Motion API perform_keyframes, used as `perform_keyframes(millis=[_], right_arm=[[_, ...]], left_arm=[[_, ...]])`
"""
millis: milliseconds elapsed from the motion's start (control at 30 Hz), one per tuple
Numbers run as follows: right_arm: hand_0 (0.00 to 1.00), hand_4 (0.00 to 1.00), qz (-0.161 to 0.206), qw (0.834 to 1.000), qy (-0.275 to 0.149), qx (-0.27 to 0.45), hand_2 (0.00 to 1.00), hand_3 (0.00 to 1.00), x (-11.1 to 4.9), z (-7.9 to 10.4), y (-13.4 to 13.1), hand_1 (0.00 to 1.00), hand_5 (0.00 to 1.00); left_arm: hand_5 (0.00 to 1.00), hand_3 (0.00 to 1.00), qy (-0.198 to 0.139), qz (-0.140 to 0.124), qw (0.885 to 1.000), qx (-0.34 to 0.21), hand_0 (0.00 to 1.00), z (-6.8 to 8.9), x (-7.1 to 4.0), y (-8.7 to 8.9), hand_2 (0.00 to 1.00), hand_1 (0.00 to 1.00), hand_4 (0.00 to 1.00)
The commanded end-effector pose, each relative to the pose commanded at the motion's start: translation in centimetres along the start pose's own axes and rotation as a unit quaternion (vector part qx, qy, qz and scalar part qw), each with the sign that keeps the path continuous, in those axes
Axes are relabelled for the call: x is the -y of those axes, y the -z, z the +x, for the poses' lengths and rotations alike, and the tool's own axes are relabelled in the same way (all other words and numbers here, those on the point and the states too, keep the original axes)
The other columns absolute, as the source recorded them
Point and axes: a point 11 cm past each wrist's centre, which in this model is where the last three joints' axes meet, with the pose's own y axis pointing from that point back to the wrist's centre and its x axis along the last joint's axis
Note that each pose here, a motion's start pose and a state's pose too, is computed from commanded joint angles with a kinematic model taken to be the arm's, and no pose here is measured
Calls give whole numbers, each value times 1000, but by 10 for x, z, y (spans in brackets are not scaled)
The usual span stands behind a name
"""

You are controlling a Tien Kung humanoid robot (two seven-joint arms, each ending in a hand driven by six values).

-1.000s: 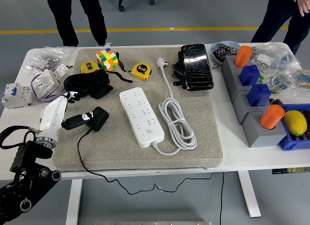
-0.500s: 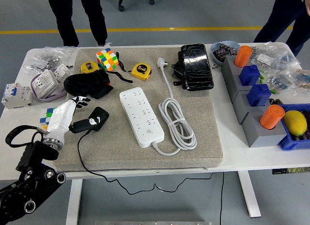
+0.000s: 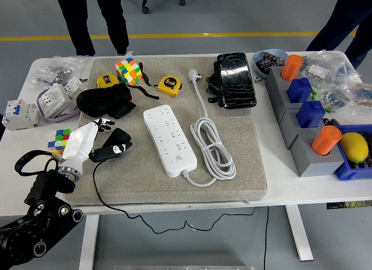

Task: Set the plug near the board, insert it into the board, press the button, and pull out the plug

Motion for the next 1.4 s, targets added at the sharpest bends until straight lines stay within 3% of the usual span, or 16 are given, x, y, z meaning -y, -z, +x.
perform_keyframes(millis=[33, 67, 233, 267, 433, 467, 667, 700, 1267, 1300, 1400], right_arm=[[580, 938, 0, 1000, 0, 0, 649, 553, 0, 0, 0, 660, 505], [580, 939, 0, 1000, 0, 0, 649, 554, 0, 0, 0, 659, 505], [580, 939, 0, 1000, 0, -1, 649, 554, 0, 0, 0, 659, 505], [579, 940, 1, 1000, 0, -1, 648, 554, 0, -1, 0, 659, 506], [579, 940, 2, 1000, 0, 0, 648, 554, 0, -1, 1, 659, 506], [578, 939, 2, 1000, 0, 0, 648, 554, 0, -1, 1, 659, 506], [578, 939, 1, 1000, 0, 0, 648, 554, 0, -1, 0, 659, 506], [578, 939, 1, 1000, 0, 0, 648, 554, 0, -1, 0, 659, 506], [578, 939, 2, 1000, 0, 0, 648, 553, 0, -1, 0, 658, 506], [578, 939, 2, 1000, 0, 0, 647, 552, 0, -1, 1, 659, 506], [578, 939, 2, 1000, 0, 0, 647, 552, 0, -2, 0, 659, 506]], left_arm=[[520, 726, 0, -2, 1000, 2, 625, 0, 0, -1, 659, 659, 998], [453, 709, 0, -3, 1000, 3, 564, -1, 0, -1, 624, 596, 998], [453, 709, 0, -9, 1000, 17, 564, -2, 0, -3, 624, 596, 998], [357, 675, -1, -10, 1000, 19, 477, -2, 1, -4, 580, 543, 998], [357, 675, -5, -11, 1000, 22, 477, -2, 1, -5, 580, 543, 998], [350, 609, -5, -10, 1000, 22, 401, -2, 2, -4, 523, 495, 998], [350, 609, -6, -9, 1000, 23, 401, -2, 2, -4, 523, 495, 998], [314, 558, -7, -9, 1000, 23, 360, -2, 2, -5, 503, 464, 998], [223, 532, -6, -6, 1000, 13, 306, -4, 2, -5, 484, 421, 998], [64, 539, -7, -7, 1000, 12, 286, -4, 2, -5, 475, 404, 894], [64, 539, -10, -7, 1000, 13, 286, -3, 2, -6, 475, 404, 894]])
